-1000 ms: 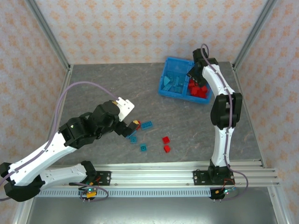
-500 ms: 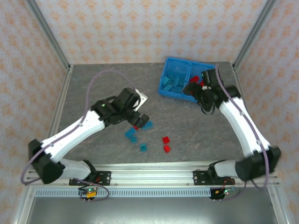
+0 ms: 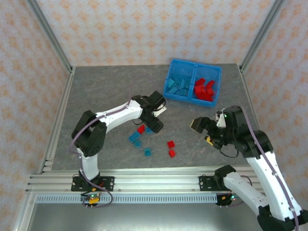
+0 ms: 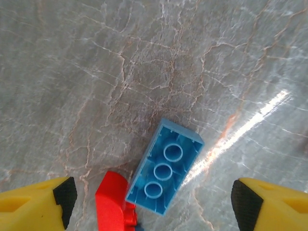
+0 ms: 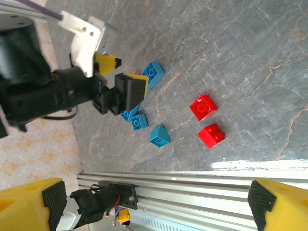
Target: Sort the legos into containers by color
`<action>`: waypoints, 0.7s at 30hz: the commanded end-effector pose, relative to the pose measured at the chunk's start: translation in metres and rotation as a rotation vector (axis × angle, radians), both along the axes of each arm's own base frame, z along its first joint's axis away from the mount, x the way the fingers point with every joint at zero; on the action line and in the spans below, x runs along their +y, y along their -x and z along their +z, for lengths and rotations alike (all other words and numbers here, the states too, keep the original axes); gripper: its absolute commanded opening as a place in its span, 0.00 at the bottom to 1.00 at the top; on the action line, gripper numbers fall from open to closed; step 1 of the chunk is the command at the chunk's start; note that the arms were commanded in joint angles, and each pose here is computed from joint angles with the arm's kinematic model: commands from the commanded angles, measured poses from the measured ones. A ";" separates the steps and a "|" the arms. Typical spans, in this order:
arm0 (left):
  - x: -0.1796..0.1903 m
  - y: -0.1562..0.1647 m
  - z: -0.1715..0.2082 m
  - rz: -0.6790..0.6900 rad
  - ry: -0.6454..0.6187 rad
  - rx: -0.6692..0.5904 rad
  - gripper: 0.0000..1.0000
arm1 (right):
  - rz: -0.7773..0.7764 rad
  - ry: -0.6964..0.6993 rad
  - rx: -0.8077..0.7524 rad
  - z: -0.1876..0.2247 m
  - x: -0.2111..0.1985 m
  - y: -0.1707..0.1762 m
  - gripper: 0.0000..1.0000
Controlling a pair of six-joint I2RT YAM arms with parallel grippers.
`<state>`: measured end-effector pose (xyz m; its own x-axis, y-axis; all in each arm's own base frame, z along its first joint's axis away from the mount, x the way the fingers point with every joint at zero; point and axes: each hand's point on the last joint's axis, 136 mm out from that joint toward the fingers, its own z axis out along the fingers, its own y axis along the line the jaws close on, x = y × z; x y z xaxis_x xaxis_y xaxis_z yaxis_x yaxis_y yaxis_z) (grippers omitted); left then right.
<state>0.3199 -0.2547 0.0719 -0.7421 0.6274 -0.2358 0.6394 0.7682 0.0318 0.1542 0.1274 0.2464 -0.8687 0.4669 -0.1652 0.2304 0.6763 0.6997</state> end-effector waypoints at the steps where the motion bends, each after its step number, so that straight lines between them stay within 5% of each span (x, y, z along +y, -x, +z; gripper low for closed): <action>1: -0.003 -0.005 -0.005 -0.032 -0.002 0.012 0.81 | -0.054 -0.016 0.073 -0.011 -0.005 0.011 0.98; 8: -0.010 0.005 -0.032 -0.045 0.017 0.099 0.68 | -0.022 0.035 0.104 -0.016 -0.002 0.002 0.98; 17: -0.008 0.006 -0.046 -0.036 -0.006 0.123 0.33 | -0.028 0.053 0.123 -0.020 -0.001 -0.005 0.97; 21: -0.016 -0.001 -0.023 -0.021 0.044 0.084 0.32 | -0.031 0.051 0.117 -0.020 0.000 -0.009 0.97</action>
<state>0.3068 -0.2617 0.0209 -0.7436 0.6581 -0.1178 0.6661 0.7444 -0.0467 0.1617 0.1281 0.2225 -0.8779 0.4715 -0.0842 0.3191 0.7069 0.6312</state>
